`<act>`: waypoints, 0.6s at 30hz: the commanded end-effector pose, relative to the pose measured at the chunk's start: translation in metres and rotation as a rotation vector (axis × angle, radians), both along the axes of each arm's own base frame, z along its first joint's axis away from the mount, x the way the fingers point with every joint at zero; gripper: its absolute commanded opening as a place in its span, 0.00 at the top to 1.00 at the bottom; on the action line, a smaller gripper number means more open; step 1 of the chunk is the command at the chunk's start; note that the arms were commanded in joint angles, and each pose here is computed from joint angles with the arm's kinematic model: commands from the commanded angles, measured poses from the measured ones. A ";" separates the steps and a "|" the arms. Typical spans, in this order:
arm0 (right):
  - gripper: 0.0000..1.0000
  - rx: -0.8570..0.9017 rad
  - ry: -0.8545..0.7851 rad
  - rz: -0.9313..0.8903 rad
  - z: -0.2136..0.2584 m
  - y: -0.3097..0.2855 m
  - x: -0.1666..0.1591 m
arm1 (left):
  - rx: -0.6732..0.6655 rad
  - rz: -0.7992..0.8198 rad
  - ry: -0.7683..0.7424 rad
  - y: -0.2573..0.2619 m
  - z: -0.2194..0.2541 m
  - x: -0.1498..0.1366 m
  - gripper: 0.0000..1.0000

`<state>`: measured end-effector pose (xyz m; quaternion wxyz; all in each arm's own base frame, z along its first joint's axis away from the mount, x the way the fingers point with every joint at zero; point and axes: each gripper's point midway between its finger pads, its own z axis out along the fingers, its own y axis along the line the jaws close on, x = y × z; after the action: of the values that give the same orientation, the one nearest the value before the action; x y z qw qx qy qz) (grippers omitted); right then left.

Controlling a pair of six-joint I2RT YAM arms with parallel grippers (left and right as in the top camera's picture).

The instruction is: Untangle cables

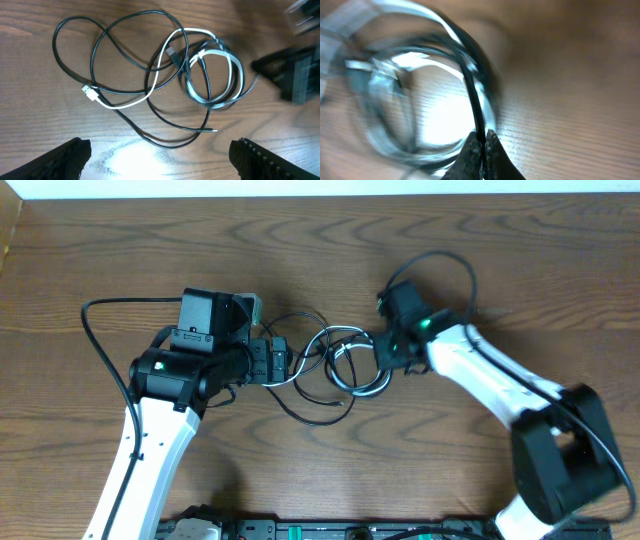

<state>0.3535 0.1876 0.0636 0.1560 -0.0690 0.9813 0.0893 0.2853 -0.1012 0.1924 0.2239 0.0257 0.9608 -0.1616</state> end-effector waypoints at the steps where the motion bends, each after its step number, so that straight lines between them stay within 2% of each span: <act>1: 0.99 0.224 -0.207 0.042 0.113 0.017 0.025 | 0.006 -0.019 -0.022 -0.002 0.005 0.003 0.06; 3: 0.99 0.238 -0.293 0.014 0.146 0.003 0.030 | 0.005 -0.019 -0.029 -0.002 0.005 0.005 0.06; 4: 0.99 0.187 -0.351 -0.097 0.162 -0.023 0.034 | -0.009 -0.027 -0.029 -0.004 0.006 0.004 0.06; 6: 0.99 0.146 -0.374 -0.174 0.169 -0.042 0.033 | -0.022 -0.034 -0.030 -0.007 0.007 0.004 0.06; 9: 0.99 0.134 -0.362 -0.184 0.171 -0.048 0.026 | -0.042 -0.045 -0.037 -0.011 0.009 0.005 0.06; 14: 0.99 0.246 -0.271 -0.080 0.166 -0.022 0.009 | -0.099 -0.078 -0.057 -0.022 0.015 0.009 0.06; 18: 0.99 0.382 -0.281 0.060 0.182 0.007 0.004 | -0.166 -0.119 -0.055 -0.035 0.018 0.011 0.06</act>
<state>0.3665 0.1678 0.2304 0.3064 -0.0312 0.9318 0.1919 0.2968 -0.1203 0.2052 0.2488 0.0446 0.9438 -0.2131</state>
